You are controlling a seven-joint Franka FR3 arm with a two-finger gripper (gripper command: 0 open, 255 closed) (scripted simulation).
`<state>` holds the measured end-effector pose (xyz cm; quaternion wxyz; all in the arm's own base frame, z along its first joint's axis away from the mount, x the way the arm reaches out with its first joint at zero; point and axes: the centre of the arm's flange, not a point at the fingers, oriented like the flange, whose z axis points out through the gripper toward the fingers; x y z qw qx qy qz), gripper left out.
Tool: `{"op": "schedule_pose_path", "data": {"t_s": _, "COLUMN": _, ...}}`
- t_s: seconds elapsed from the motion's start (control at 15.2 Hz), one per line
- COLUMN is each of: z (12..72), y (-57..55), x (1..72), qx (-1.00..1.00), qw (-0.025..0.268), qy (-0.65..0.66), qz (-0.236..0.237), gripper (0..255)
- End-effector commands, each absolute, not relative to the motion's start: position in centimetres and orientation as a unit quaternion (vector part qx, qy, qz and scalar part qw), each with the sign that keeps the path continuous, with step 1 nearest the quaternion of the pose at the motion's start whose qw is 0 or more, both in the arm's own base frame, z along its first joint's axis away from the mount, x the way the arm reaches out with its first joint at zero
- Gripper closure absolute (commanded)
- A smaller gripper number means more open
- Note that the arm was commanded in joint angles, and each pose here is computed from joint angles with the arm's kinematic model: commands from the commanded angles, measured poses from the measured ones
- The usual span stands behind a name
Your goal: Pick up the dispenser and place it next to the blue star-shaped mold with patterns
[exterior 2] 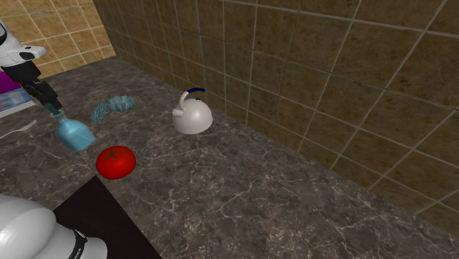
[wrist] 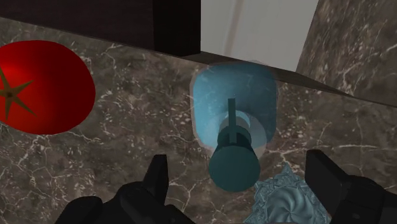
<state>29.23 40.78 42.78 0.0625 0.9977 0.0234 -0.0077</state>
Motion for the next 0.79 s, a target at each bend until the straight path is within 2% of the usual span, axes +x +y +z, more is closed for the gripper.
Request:
{"op": "schedule_pose_path", "data": {"t_s": 0.0, "z": 42.8, "y": 40.8, "x": 29.2, "qx": 0.998, "qw": 0.063, "qy": 0.023, "qz": -0.008, "gripper": 0}}
{"op": "schedule_pose_path", "data": {"t_s": 0.26, "z": 47.7, "y": 41.4, "x": 29.3, "qx": 0.998, "qw": 0.063, "qy": 0.023, "qz": -0.008, "gripper": 0}}
{"op": "schedule_pose_path", "data": {"t_s": 0.73, "z": 47.7, "y": 41.4, "x": 29.3, "qx": 0.998, "qw": 0.063, "qy": 0.023, "qz": -0.008, "gripper": 0}}
